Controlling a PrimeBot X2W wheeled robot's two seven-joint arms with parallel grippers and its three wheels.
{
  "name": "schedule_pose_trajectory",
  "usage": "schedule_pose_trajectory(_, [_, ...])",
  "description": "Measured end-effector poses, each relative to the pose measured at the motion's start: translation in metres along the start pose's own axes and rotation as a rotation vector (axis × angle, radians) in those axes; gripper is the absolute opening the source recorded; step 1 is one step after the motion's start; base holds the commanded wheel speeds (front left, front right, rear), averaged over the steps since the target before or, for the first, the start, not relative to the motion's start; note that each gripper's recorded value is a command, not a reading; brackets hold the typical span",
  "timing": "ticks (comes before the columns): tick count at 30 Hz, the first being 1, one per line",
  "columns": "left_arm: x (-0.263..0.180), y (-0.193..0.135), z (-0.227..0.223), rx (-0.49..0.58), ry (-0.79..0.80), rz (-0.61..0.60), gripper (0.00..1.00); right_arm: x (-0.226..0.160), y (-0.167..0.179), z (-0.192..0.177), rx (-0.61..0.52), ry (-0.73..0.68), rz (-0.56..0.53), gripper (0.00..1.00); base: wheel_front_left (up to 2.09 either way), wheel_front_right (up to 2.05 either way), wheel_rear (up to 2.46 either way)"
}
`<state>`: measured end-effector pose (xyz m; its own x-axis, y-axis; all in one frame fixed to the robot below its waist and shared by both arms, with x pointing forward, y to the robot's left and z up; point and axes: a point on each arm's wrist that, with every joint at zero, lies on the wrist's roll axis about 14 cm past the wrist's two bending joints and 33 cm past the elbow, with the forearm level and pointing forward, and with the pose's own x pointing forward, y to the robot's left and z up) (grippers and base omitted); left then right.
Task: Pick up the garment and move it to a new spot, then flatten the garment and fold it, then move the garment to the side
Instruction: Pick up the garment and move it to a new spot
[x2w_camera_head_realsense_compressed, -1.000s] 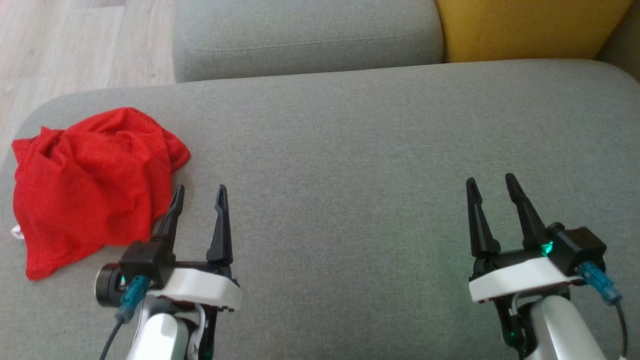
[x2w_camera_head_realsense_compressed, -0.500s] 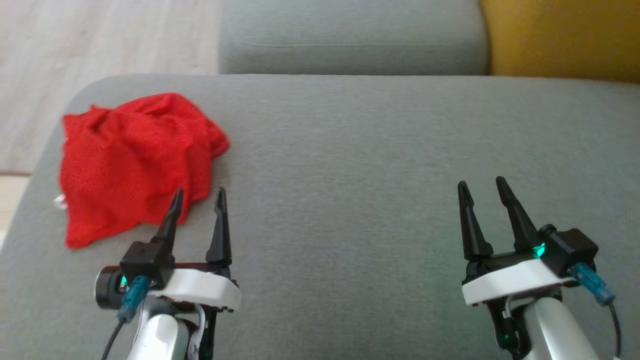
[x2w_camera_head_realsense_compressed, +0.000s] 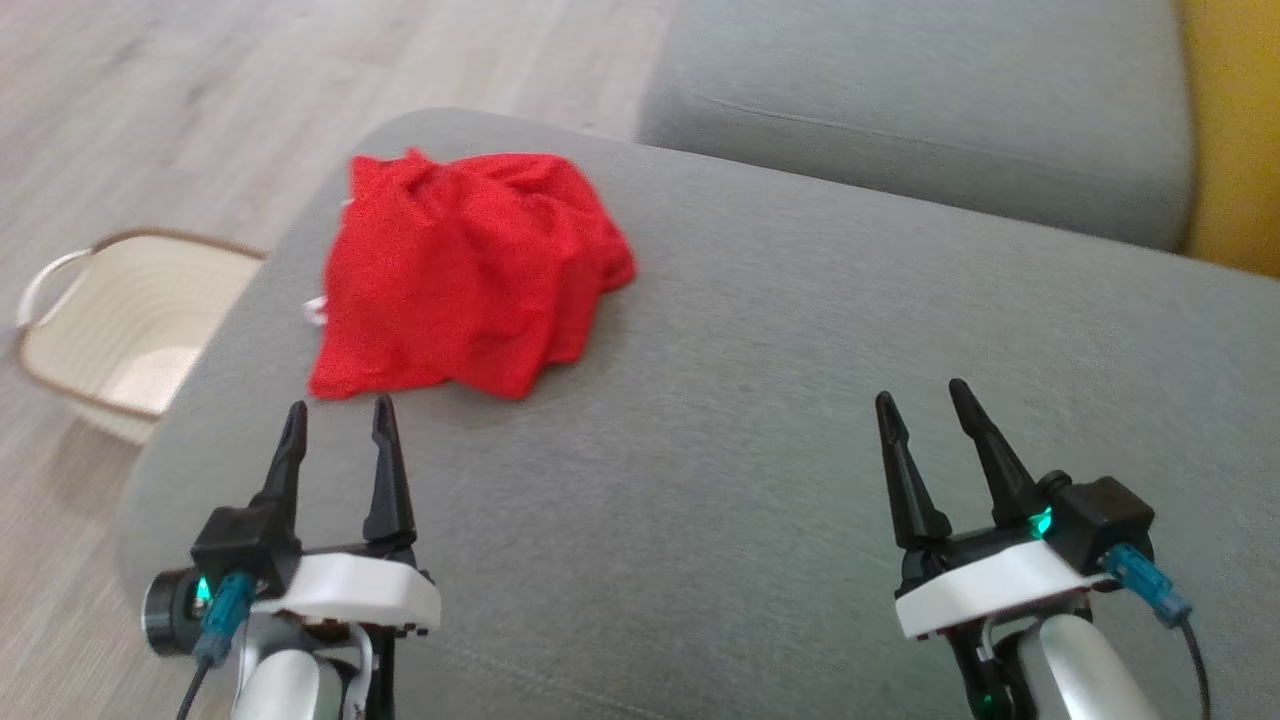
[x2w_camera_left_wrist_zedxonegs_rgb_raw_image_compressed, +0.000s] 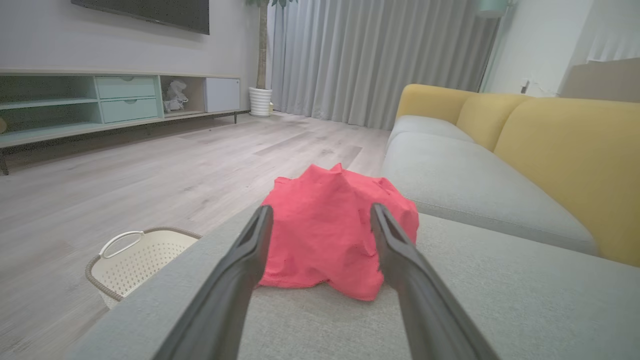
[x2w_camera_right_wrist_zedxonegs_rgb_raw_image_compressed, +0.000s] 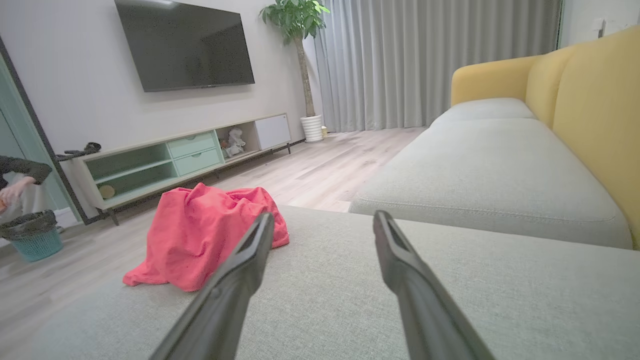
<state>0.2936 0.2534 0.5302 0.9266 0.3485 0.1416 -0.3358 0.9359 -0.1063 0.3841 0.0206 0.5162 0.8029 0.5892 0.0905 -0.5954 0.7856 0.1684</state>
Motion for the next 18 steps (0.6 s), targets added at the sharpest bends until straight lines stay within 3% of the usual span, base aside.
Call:
schedule_pose_trajectory(9, [-0.028,0.051,0.013,0.025,-0.033,0.157,1.00,0.019,0.053,-0.013,0.015,0.040,0.167,1.00,0.00,0.00,0.00])
schedule_pose_trajectory(18, [-0.029,0.058,0.016,0.034,-0.038,0.185,1.00,0.027,0.060,-0.019,0.035,0.052,0.191,1.00,0.00,0.00,0.00])
